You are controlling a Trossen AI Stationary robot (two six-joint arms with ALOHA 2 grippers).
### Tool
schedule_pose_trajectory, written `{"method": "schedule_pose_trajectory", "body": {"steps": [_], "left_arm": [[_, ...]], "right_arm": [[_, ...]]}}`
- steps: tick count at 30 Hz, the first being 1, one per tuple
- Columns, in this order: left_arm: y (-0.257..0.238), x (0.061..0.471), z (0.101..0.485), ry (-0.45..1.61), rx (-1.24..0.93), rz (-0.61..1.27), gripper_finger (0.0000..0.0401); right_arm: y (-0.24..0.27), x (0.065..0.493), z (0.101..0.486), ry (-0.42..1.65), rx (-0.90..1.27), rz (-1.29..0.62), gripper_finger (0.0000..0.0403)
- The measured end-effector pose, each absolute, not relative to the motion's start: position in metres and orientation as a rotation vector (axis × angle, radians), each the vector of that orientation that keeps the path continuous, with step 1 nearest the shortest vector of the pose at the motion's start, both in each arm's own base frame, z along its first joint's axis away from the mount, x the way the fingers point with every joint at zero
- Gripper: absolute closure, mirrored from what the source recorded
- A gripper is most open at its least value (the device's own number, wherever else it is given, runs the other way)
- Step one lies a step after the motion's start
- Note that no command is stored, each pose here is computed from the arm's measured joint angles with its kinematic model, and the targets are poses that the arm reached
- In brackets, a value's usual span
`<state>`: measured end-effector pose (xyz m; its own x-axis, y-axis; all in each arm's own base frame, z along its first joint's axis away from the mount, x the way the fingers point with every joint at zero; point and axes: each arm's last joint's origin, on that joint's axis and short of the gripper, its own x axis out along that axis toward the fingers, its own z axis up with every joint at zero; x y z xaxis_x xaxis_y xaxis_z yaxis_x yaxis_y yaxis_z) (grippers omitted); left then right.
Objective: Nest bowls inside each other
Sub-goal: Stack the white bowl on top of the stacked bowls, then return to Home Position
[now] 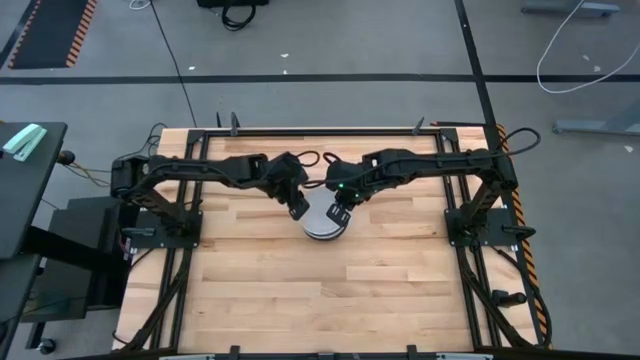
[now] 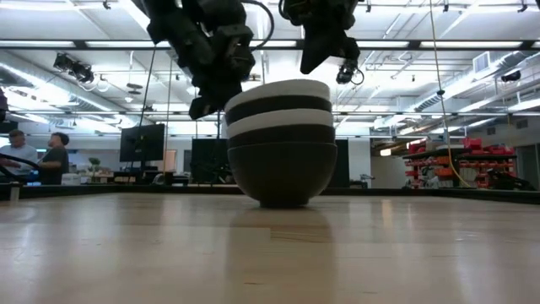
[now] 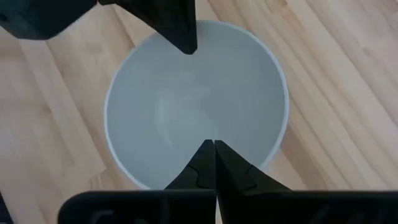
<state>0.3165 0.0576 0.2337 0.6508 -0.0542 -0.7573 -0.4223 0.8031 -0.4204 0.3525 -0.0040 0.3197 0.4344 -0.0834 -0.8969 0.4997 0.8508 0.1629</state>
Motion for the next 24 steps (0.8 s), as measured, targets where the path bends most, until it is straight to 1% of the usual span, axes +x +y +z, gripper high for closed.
{"method": "schedule_pose_trajectory", "body": {"steps": [3, 5, 11, 15, 19, 22, 24], "left_arm": [[0.058, 0.317, 0.239, 0.831, -0.617, 0.220, 0.0395], [0.058, 0.319, 0.249, 0.801, -0.610, 0.211, 0.0393], [0.057, 0.319, 0.291, 0.707, -0.545, 0.165, 0.0359], [0.054, 0.309, 0.308, 0.700, -0.503, 0.151, 0.0348], [0.050, 0.292, 0.314, 0.751, -0.464, 0.222, 0.0345], [0.043, 0.275, 0.326, 0.750, -0.420, 0.285, 0.0350], [0.038, 0.264, 0.337, 0.707, -0.394, 0.313, 0.0354]], "right_arm": [[-0.001, 0.352, 0.320, 1.064, 0.428, -0.383, 0.0402], [-0.001, 0.351, 0.321, 1.057, 0.420, -0.392, 0.0402], [-0.002, 0.342, 0.335, 1.004, 0.402, -0.422, 0.0402], [0.005, 0.330, 0.352, 0.931, 0.385, -0.433, 0.0401], [0.021, 0.316, 0.371, 0.839, 0.358, -0.428, 0.0399], [0.036, 0.303, 0.386, 0.769, 0.334, -0.400, 0.0399], [0.045, 0.294, 0.395, 0.718, 0.316, -0.387, 0.0399]]}}
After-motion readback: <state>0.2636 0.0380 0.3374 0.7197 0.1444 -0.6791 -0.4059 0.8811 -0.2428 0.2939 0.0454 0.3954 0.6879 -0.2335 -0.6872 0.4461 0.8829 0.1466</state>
